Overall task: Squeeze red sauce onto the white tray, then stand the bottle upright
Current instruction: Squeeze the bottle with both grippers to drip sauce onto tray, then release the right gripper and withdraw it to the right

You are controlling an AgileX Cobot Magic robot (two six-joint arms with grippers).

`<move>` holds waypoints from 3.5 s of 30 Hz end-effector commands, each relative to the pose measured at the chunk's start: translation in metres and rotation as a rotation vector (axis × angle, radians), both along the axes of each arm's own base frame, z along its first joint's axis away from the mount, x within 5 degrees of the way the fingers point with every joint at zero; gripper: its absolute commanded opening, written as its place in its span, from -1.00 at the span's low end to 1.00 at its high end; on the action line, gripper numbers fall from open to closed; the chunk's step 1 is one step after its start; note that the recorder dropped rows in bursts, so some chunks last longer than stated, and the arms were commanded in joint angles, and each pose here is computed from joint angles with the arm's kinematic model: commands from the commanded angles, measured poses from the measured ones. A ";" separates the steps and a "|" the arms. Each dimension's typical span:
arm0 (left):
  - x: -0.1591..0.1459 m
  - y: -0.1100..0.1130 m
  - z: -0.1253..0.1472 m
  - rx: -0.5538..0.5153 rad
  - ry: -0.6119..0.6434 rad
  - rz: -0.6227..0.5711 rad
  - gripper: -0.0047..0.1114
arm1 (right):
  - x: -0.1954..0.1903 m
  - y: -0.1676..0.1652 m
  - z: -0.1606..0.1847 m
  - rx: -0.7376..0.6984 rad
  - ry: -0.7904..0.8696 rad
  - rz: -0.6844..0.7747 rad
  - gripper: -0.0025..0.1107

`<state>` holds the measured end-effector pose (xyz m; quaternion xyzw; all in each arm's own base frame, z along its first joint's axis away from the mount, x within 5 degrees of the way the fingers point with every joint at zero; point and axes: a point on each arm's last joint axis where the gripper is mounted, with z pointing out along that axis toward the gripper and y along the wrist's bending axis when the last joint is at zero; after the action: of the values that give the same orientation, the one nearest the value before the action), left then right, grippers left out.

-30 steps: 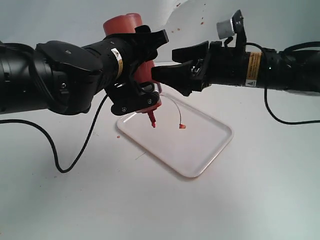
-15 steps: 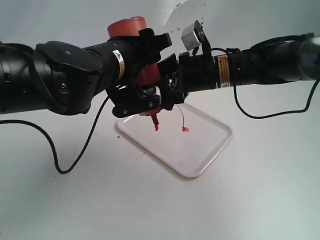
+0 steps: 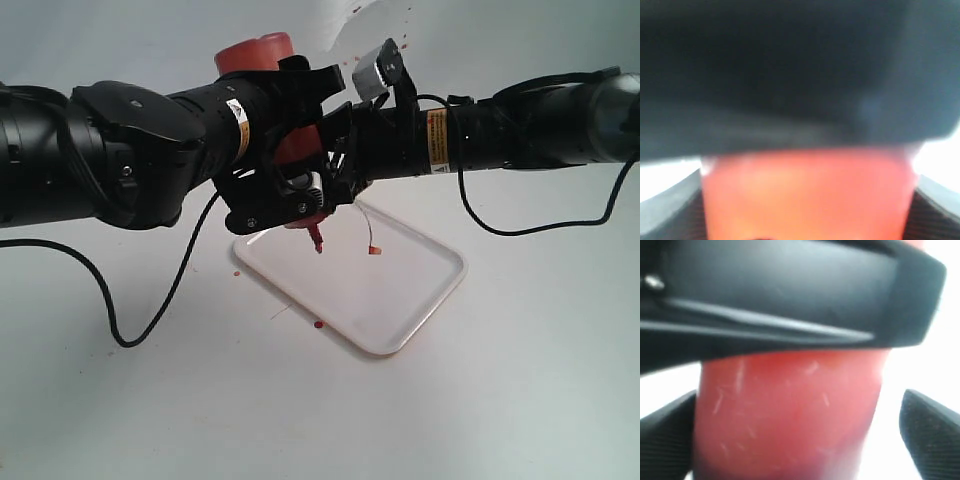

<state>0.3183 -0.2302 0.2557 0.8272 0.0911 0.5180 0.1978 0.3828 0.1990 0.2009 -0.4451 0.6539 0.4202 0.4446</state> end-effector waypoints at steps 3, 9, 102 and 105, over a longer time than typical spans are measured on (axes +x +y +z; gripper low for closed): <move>0.000 -0.001 0.007 -0.012 -0.022 -0.001 -0.92 | 0.002 0.000 0.001 -0.021 -0.050 -0.008 -0.37; 0.000 -0.001 0.007 -0.012 -0.022 -0.001 -0.92 | 0.001 0.001 0.004 0.005 -0.064 0.007 -0.95; -0.001 0.018 0.023 -1.047 0.115 0.550 -0.92 | -0.010 -0.117 0.080 0.022 0.229 -0.118 0.90; -0.001 0.029 0.035 -1.165 0.102 0.584 -0.92 | -0.010 -0.117 0.080 0.027 0.248 -0.124 0.90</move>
<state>0.3182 -0.2140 0.2676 0.6136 0.5490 0.3810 0.4207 0.3733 0.0837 0.2773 -0.3490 0.7237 0.4485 0.3915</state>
